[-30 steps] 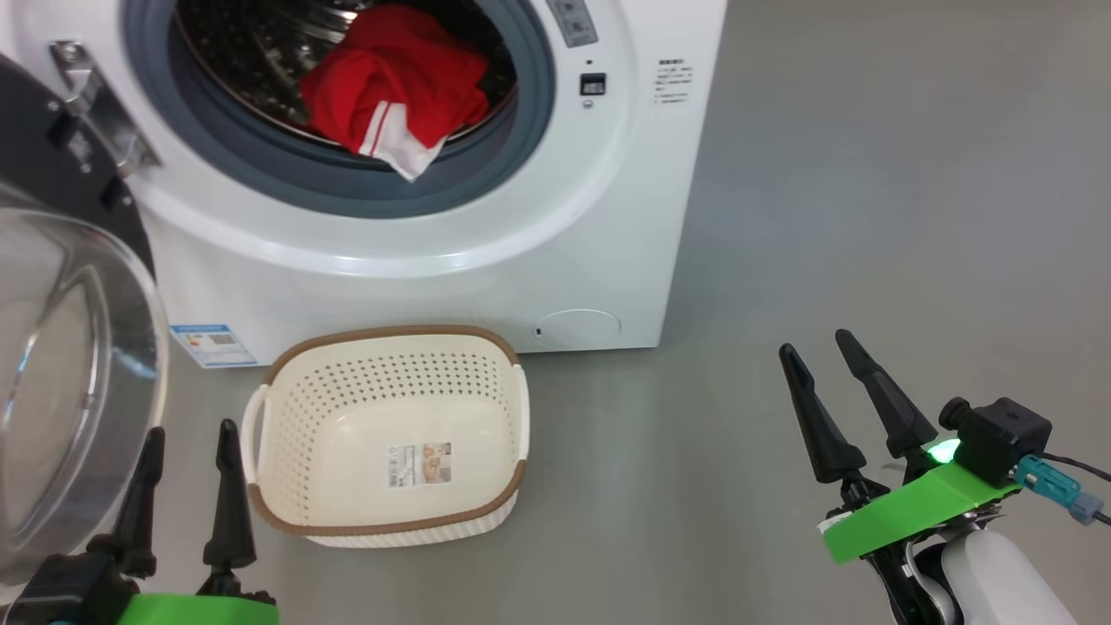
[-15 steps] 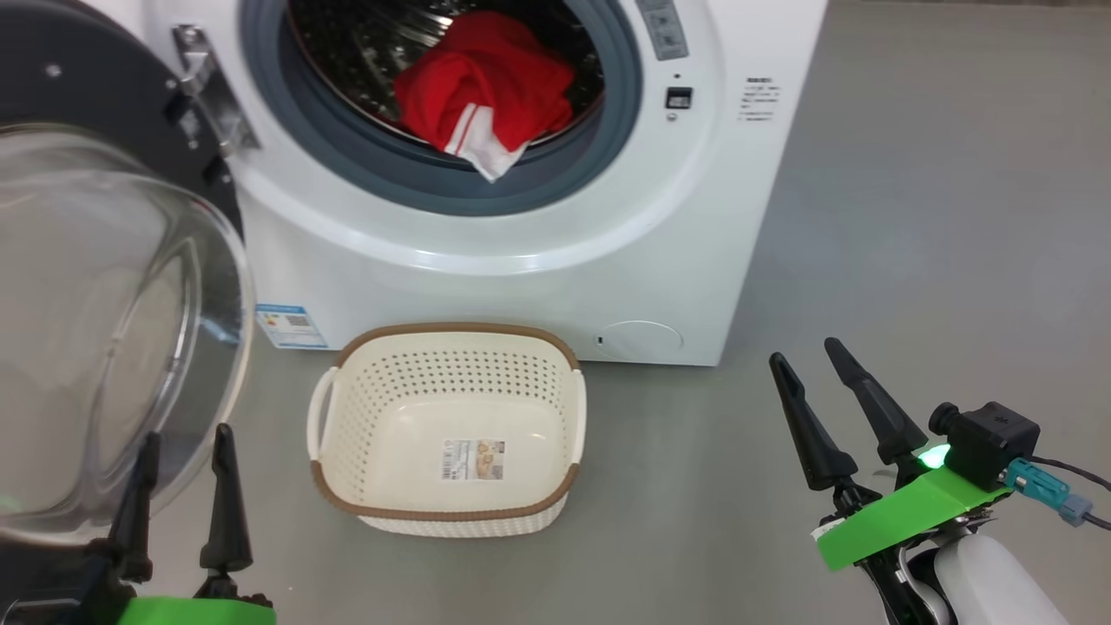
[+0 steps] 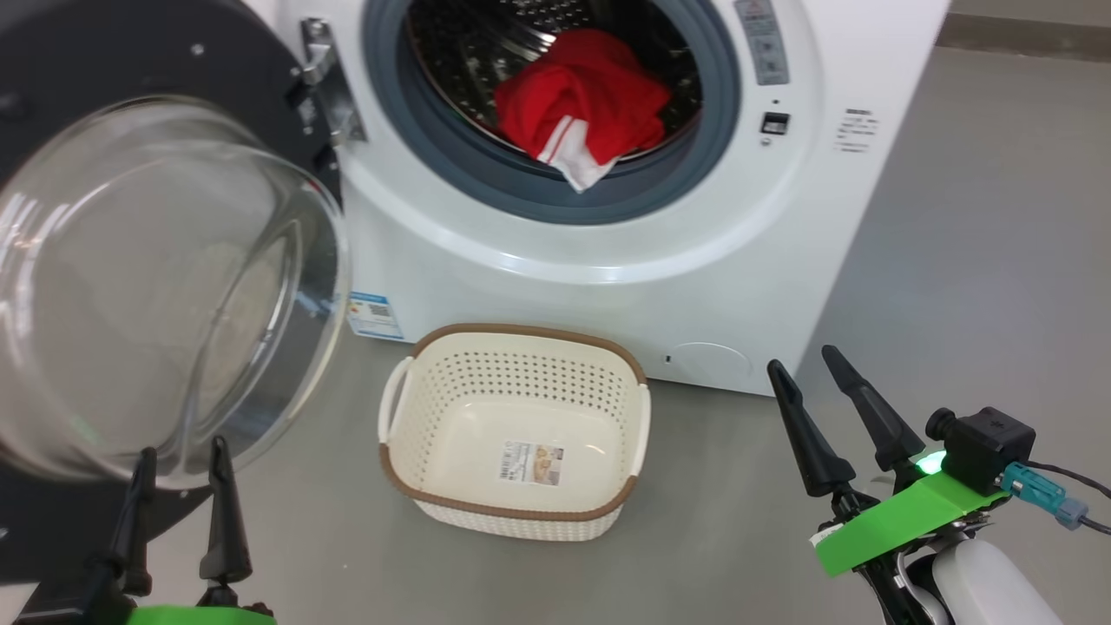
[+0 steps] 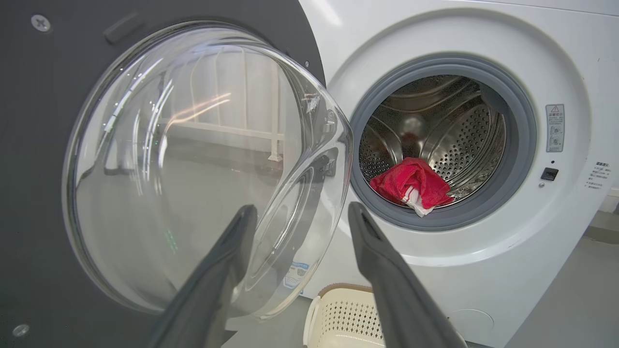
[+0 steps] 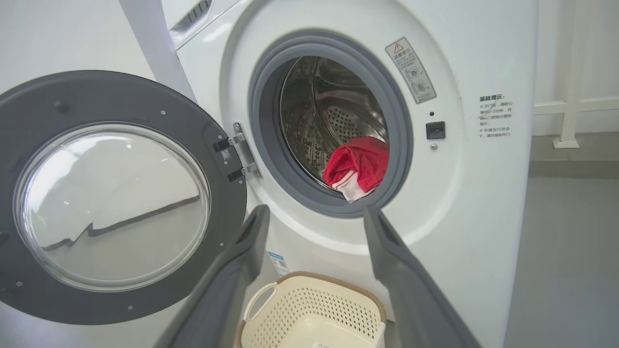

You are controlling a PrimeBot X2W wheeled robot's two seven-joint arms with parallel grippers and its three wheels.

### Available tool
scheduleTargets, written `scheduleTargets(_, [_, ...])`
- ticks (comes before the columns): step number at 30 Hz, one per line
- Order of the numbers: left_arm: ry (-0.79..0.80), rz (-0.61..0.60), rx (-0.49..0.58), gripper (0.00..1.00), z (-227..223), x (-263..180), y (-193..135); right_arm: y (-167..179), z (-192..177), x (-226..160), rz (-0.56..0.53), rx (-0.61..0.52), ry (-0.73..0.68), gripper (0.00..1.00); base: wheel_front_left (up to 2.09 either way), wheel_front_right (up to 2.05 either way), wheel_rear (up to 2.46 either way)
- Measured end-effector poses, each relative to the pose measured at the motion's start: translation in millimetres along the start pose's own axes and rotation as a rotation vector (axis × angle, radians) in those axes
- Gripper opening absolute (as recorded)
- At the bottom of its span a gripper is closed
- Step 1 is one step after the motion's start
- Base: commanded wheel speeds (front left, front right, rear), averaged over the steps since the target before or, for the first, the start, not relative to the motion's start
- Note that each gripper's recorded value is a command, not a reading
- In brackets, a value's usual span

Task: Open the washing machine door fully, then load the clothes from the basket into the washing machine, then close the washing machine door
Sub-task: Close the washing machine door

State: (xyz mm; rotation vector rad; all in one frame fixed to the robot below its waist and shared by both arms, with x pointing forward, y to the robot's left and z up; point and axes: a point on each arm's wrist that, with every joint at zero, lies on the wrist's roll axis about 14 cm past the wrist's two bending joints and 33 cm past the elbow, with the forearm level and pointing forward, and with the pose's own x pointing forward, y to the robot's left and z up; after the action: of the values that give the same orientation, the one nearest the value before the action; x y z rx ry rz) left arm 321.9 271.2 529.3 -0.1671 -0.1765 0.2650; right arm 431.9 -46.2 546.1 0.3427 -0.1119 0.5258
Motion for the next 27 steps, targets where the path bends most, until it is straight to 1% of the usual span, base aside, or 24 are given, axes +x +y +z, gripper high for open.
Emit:
scheduleTargets(7, [0.0, 0.07, 0.012, 1.0, 2.7, -15.6, 21.1, 17.1, -12.4, 7.8, 0.051, 0.015, 0.03, 1.0, 0.0, 0.0, 0.0])
scheduleTargets(15, [-0.012, 0.141, 0.02, 1.0, 8.7, -30.1, 41.2, 37.6, -18.3, 19.1, 0.111, 0.026, 0.042, 1.0, 0.0, 0.0, 0.0])
scheduleTargets(27, [-0.019, 0.223, 0.036, 1.0, 14.2, -47.1, 63.8, 63.3, -31.3, 29.9, 0.186, 0.044, 0.071, 1.0, 0.0, 0.0, 0.0])
